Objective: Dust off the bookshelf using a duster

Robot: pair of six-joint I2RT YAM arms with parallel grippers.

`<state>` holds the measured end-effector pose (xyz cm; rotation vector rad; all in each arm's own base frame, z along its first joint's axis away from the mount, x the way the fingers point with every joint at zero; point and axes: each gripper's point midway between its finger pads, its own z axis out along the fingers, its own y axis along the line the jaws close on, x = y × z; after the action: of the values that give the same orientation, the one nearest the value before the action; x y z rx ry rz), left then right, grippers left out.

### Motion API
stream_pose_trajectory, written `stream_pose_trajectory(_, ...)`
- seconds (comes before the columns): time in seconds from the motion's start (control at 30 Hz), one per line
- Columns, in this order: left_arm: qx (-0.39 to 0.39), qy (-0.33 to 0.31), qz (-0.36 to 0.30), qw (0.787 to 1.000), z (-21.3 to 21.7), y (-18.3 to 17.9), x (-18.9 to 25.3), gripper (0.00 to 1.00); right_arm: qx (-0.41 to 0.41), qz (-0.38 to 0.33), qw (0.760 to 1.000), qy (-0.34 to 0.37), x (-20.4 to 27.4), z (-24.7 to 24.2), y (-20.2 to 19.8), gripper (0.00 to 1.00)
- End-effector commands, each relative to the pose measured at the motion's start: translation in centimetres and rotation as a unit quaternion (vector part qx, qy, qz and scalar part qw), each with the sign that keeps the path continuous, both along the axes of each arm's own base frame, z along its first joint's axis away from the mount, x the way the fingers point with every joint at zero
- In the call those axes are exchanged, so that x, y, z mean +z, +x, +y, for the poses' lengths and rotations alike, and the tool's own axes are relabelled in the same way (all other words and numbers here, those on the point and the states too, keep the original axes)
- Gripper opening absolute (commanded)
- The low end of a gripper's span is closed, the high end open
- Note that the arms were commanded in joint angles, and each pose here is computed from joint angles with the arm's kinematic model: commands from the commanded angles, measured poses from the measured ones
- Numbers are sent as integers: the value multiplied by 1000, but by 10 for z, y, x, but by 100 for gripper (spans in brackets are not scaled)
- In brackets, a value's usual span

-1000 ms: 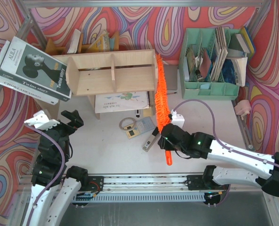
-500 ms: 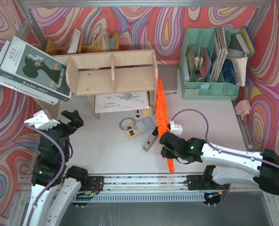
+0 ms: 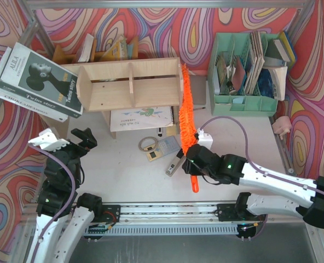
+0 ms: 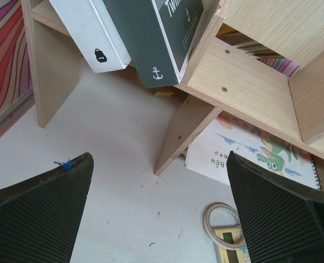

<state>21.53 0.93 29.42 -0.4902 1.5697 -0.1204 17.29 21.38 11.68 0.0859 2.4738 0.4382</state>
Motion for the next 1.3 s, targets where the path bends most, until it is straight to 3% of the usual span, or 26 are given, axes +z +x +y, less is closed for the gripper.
stream_pose_trajectory(0.0,2,-5,0,1000,1,-1,3,98,-10,-67,998,13,45,-3,19,0)
stream_pose_trajectory(0.67,-1,-5,2,1000,-1,1,2,99,14,78,997,-19,-64,8,-18,0)
stream_pose_trajectory(1.07,-2,-6,3,1000,-1,2,2,99,-4,96,993,-71,-80,-12,-23,0)
stream_pose_trajectory(1.27,-2,-6,3,1000,-1,2,2,98,-14,45,996,-71,-47,-15,-6,0)
